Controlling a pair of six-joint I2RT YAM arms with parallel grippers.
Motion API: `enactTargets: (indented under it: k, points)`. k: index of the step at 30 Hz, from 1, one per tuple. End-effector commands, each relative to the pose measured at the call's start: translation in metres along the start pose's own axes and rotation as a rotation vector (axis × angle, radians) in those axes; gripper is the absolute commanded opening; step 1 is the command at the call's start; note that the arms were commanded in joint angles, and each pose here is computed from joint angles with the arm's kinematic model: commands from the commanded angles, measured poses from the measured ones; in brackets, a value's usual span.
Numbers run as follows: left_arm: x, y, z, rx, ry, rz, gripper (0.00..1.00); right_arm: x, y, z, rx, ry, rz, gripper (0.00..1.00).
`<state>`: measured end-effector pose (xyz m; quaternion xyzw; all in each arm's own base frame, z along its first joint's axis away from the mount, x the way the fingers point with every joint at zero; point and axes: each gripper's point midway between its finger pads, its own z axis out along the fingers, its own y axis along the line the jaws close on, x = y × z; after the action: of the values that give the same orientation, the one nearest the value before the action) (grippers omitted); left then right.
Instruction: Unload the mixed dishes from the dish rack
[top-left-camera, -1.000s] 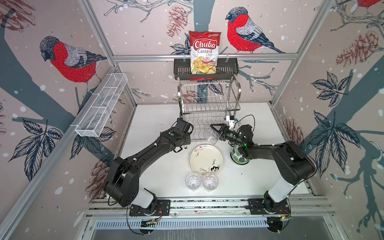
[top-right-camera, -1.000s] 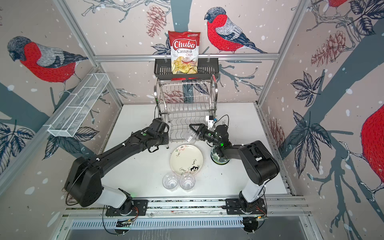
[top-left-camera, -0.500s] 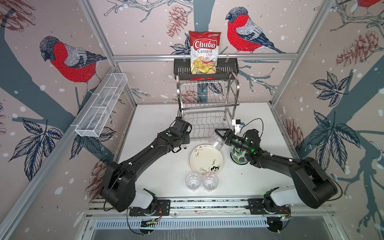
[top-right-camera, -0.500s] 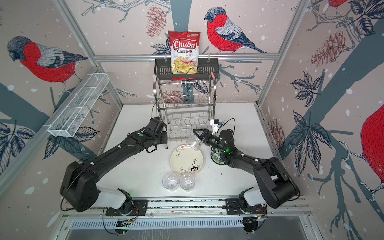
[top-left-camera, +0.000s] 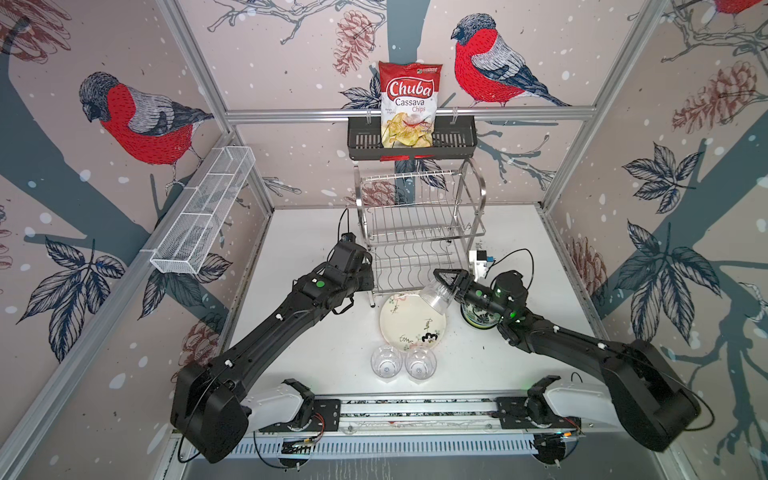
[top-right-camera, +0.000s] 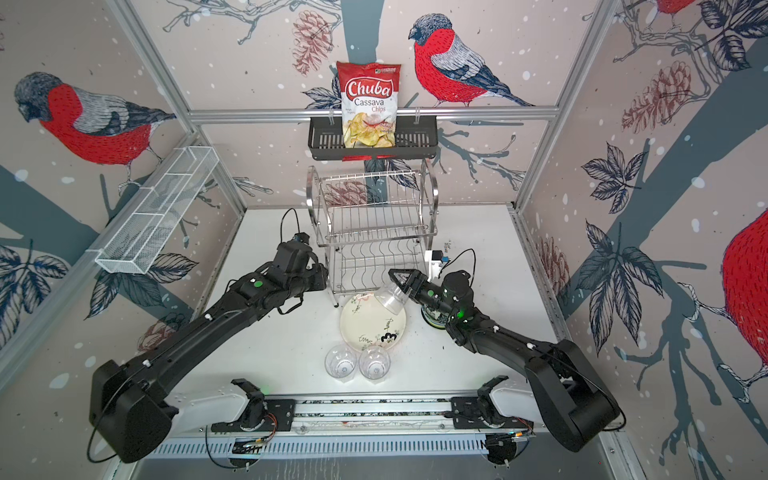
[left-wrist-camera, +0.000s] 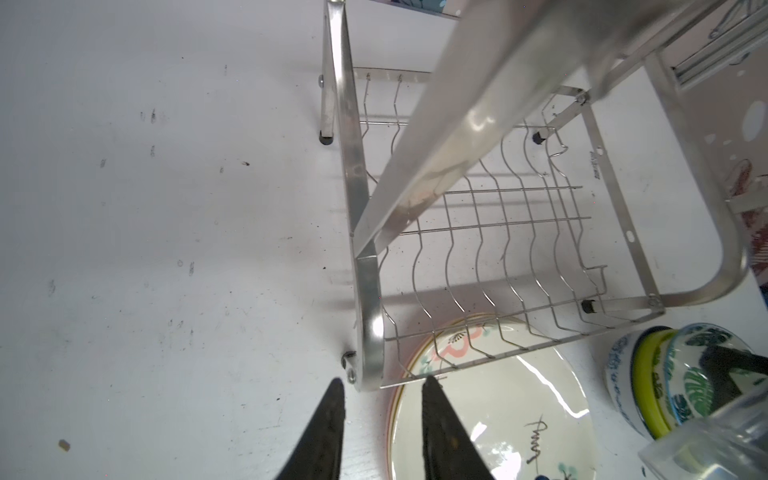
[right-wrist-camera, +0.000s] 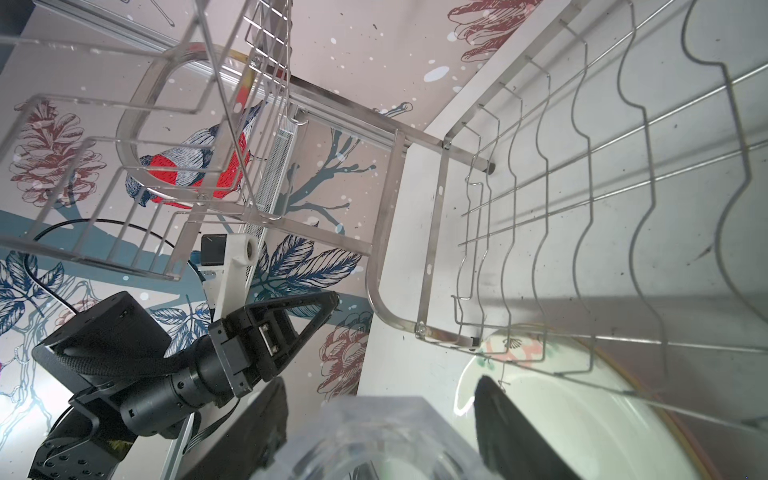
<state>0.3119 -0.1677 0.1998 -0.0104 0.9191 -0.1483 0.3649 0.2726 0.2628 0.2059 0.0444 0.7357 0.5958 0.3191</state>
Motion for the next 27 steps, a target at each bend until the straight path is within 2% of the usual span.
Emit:
enactTargets:
  k: [1,10,13,19,27]
  points:
    - [-0.001,-0.004,-0.006,0.026,-0.007,-0.003,0.33,-0.007,0.005,-0.003,0.011,-0.047,-0.036,0.12]
    - [-0.003,-0.006,0.004,0.020,-0.011,0.030,0.33,-0.020,-0.004,-0.003,0.070,-0.062,-0.076,0.12]
    - [-0.005,-0.005,0.011,0.003,-0.018,0.046,0.27,-0.029,-0.013,-0.003,0.088,-0.065,-0.080,0.12]
    - [-0.025,-0.007,0.025,-0.022,-0.081,0.081,0.23,-0.057,-0.032,0.005,0.114,-0.044,-0.090,0.11]
    - [-0.055,-0.011,0.052,-0.083,-0.107,0.096,0.20,-0.091,-0.048,0.025,0.105,-0.008,-0.095,0.10]
